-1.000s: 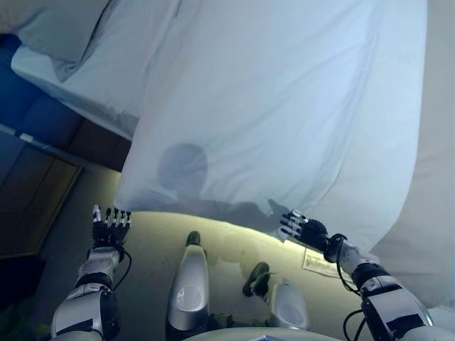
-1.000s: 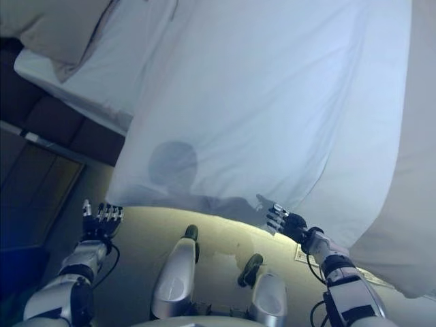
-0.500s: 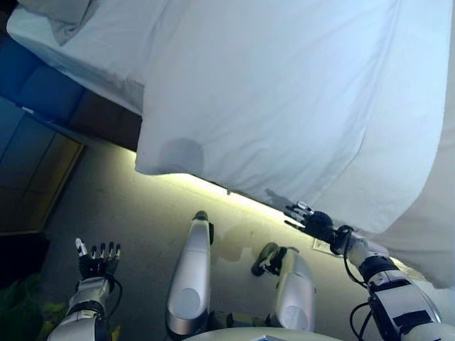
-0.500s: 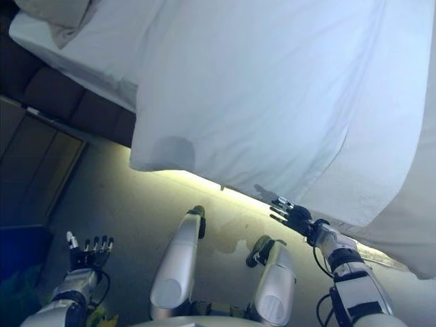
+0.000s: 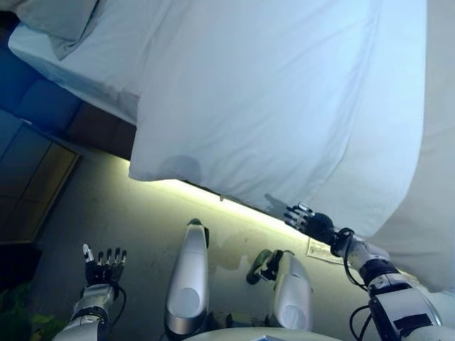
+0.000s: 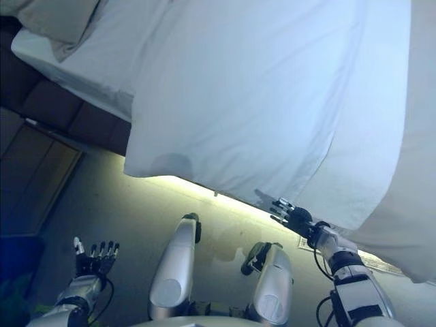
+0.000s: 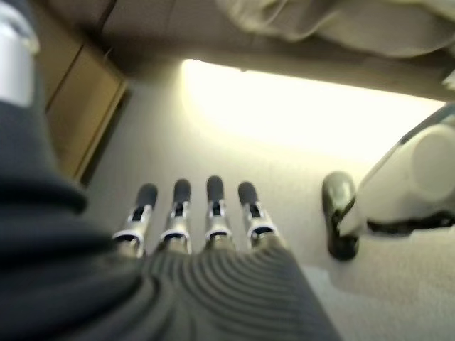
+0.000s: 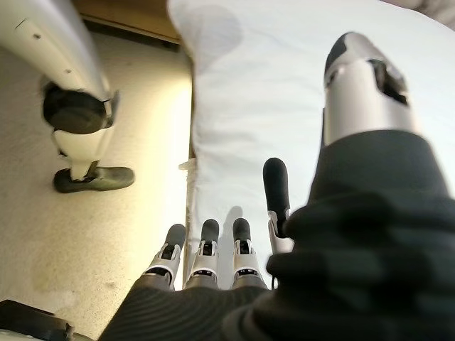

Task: Make the bed neatly

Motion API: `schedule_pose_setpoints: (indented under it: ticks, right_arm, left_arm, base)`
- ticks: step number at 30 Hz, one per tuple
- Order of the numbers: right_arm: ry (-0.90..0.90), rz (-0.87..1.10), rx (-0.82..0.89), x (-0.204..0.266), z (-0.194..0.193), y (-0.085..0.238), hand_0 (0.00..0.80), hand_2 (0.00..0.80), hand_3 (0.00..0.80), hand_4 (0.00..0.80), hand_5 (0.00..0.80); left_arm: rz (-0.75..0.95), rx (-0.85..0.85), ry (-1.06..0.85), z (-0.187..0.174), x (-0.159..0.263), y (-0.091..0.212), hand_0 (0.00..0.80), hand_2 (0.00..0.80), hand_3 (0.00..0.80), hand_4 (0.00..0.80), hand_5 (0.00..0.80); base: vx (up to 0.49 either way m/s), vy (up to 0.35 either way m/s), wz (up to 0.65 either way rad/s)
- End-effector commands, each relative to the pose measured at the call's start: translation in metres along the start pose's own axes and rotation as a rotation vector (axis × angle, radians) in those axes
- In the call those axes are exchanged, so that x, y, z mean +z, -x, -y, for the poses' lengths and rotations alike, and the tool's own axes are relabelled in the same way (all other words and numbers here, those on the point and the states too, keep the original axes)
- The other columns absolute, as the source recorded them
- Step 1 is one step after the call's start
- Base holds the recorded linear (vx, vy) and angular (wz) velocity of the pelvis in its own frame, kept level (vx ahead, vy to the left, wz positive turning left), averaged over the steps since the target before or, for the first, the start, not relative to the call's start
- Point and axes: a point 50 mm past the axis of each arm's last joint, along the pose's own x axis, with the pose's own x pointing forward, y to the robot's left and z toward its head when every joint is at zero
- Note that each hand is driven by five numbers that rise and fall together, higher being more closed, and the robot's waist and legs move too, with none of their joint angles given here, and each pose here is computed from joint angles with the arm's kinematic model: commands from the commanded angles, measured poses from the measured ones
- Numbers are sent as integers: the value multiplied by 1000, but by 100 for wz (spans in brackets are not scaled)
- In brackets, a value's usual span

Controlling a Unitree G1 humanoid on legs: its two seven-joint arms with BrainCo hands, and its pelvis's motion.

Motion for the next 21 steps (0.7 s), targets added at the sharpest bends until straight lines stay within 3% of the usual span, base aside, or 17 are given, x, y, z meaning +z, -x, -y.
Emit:
schedule_pose_setpoints:
  ticks: [1, 11, 14, 17, 21]
  right_arm:
    - [-59, 94, -7, 2, 10, 8, 0, 0, 0, 0, 0]
    - [-182, -35, -158, -78, 44, 36, 0, 0, 0, 0, 0]
    - [-245, -72, -185, -105, 43, 38, 0, 0, 0, 0, 0]
    - [-298, -115, -220, -133, 39, 42, 0, 0, 0, 0, 0]
    - [-311, -196, -270, -158, 42, 52, 0, 0, 0, 0, 0]
  left_arm:
    - [-41, -24, -170, -3, -7, 3, 0, 0, 0, 0, 0]
    - [-253, 91, -578, -30, -52, 12, 0, 0, 0, 0, 0]
    - [-292, 125, -777, -37, -63, 15, 0, 0, 0, 0, 0]
    - [-395, 147, -1178, -48, -70, 20, 0, 0, 0, 0, 0]
    - [-519, 151, -1418, -61, -82, 29, 0, 0, 0, 0, 0]
  base:
    - [149, -99, -18]
    - [214, -102, -16]
    - [173, -111, -9]
    - [137, -87, -12]
    - [75, -38, -21]
